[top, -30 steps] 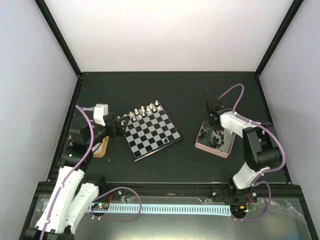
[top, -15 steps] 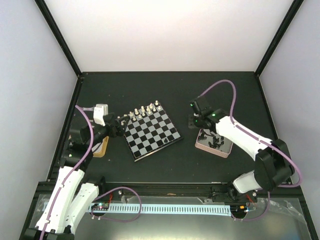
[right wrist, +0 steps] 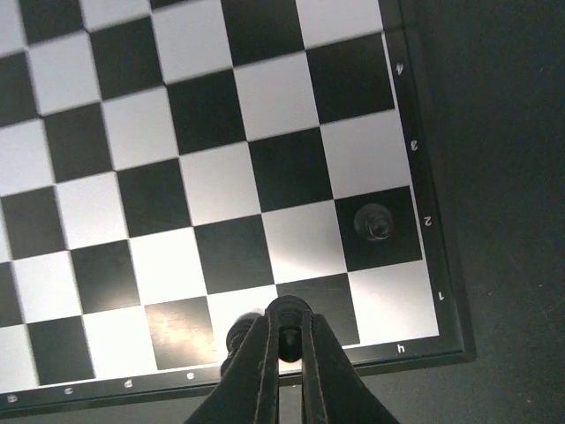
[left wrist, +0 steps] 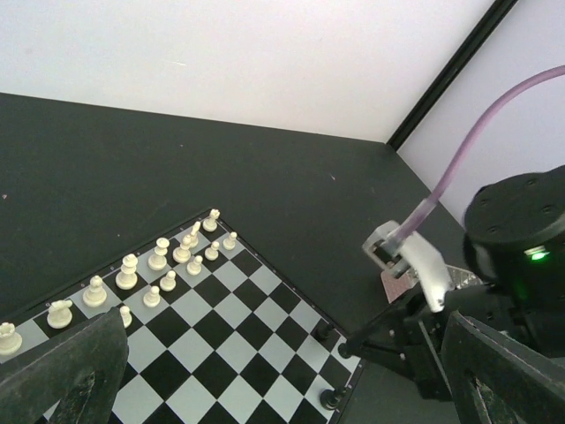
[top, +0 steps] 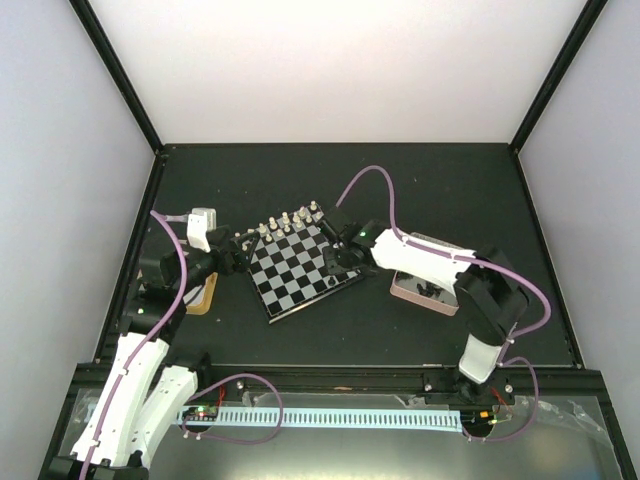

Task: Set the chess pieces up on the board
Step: Place the chess piece on the chessboard, then pick up the chess piece from the storage box, then place the chess piece on the chessboard.

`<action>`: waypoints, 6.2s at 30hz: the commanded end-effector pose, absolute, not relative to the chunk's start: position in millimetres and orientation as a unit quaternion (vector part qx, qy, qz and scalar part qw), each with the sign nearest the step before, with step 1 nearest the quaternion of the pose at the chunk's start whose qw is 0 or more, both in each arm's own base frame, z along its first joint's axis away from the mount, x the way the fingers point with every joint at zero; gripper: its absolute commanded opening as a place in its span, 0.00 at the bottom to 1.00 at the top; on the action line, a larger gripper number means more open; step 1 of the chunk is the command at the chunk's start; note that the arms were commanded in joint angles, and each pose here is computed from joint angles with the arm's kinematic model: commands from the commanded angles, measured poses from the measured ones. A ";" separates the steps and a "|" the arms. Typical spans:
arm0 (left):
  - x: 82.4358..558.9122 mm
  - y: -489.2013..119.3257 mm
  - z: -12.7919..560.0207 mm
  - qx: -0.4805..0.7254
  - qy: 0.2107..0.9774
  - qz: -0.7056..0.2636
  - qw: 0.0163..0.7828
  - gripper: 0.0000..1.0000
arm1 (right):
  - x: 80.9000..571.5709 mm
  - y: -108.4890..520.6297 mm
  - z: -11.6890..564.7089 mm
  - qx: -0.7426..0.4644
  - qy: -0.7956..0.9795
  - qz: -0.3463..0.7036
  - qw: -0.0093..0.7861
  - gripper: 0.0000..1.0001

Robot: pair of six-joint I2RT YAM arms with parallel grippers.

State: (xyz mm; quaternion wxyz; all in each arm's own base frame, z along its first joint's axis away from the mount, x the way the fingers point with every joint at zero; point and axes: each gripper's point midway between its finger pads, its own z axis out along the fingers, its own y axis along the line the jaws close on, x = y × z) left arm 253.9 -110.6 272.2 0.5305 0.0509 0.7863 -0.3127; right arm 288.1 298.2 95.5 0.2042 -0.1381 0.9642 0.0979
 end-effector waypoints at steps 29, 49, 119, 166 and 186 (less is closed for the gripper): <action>250.4 -109.0 285.6 0.056 0.776 -0.312 0.545 0.99 | 308.3 304.9 45.0 -0.125 0.975 0.032 0.180 0.09; 250.8 -107.4 286.0 0.055 0.777 -0.307 0.547 0.99 | 312.0 232.0 144.4 -0.017 0.956 0.065 0.286 0.28; 261.2 -112.7 302.3 0.036 0.762 -0.330 0.556 0.99 | 318.2 60.0 31.8 0.121 0.968 -0.039 0.216 0.07; 252.8 -69.0 295.3 -0.017 0.768 -0.218 0.602 0.99 | 288.8 326.7 77.2 -0.192 0.957 0.061 0.207 0.07; 248.8 -66.2 299.9 -0.015 0.764 -0.211 0.609 0.99 | 294.0 337.3 48.7 -0.196 0.964 0.041 0.177 0.16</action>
